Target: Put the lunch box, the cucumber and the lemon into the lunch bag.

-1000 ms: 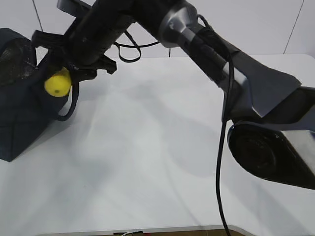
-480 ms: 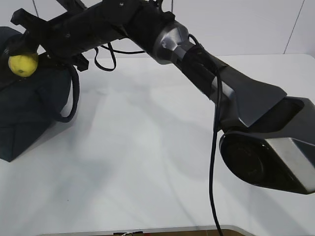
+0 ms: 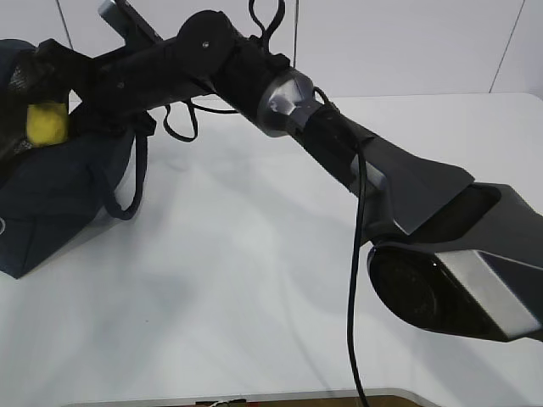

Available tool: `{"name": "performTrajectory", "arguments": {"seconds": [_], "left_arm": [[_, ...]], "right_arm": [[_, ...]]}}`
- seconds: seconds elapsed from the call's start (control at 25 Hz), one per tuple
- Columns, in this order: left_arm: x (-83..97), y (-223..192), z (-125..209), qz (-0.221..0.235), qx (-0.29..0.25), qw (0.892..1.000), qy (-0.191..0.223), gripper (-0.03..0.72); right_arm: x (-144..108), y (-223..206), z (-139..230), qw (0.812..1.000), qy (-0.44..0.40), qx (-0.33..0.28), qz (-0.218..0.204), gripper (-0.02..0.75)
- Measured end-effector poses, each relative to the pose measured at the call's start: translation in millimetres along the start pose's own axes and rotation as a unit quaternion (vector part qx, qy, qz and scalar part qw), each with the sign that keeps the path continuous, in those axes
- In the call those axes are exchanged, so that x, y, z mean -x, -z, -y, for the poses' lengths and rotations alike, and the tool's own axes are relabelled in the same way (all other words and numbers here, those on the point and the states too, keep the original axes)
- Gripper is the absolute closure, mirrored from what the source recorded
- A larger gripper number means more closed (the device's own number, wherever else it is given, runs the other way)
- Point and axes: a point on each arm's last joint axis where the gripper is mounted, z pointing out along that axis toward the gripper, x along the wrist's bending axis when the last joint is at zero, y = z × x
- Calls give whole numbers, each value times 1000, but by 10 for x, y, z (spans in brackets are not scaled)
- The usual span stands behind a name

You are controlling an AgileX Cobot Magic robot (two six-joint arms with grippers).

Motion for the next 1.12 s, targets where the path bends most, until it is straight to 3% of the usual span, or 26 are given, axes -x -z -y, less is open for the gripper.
{"name": "performTrajectory", "arguments": {"seconds": [0.08, 0.2, 0.32, 0.52, 0.72, 0.8, 1.0, 1.12], "left_arm": [[0, 0, 0, 0, 0, 1000, 0, 694], [0, 0, 0, 0, 0, 1000, 0, 694], [-3, -3, 0, 0, 0, 1000, 0, 694], [-3, -3, 0, 0, 0, 1000, 0, 694], [-3, -3, 0, 0, 0, 1000, 0, 694], [-3, -3, 0, 0, 0, 1000, 0, 694], [-3, -3, 0, 0, 0, 1000, 0, 694], [-3, -3, 0, 0, 0, 1000, 0, 694]], "right_arm": [[-6, 0, -12, 1000, -2, 7, -3, 187], [-45, 2, -11, 999, -24, 5, -25, 164], [-68, 23, 3, 998, -39, -15, -48, 176], [10, 118, 15, 996, 9, -72, -54, 226], [-117, 263, -51, 994, 54, -77, -57, 237], [-99, 293, -25, 993, 64, -98, -29, 237], [139, 338, 41, 981, 67, -144, 112, 237], [155, 380, 14, 978, 62, -137, 145, 238]]}}
